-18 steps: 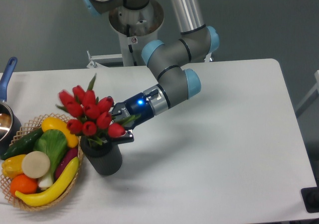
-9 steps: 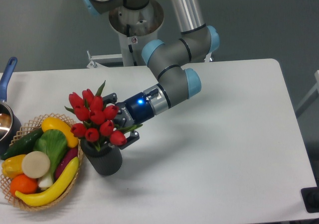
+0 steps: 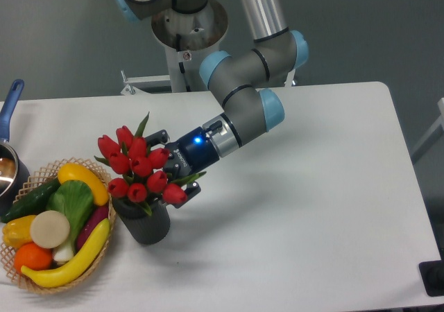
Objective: Insert the flowers into the vase
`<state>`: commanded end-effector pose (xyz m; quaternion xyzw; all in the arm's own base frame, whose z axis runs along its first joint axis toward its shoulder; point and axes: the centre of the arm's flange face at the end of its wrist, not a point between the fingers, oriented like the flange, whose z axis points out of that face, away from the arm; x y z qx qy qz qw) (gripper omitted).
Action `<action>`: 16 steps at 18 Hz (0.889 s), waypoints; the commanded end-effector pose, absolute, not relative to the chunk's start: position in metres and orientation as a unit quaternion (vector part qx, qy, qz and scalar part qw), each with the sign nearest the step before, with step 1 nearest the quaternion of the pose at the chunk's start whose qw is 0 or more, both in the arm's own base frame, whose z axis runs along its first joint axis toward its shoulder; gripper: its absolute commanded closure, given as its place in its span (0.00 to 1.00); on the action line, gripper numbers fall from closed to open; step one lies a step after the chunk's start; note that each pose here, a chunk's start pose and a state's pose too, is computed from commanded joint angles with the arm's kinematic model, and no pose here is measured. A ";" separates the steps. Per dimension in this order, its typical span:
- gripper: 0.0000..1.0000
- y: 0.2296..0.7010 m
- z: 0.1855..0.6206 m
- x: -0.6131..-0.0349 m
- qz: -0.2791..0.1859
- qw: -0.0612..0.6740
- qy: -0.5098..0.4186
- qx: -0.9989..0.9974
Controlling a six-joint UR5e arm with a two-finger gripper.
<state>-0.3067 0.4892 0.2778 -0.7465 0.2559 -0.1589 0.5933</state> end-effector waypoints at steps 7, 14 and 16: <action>0.00 0.482 0.311 -0.340 -0.089 0.542 0.279 -0.788; 0.00 0.406 0.334 -0.421 -0.003 0.517 0.226 -0.826; 0.00 0.385 0.359 -0.443 0.034 0.514 0.218 -0.829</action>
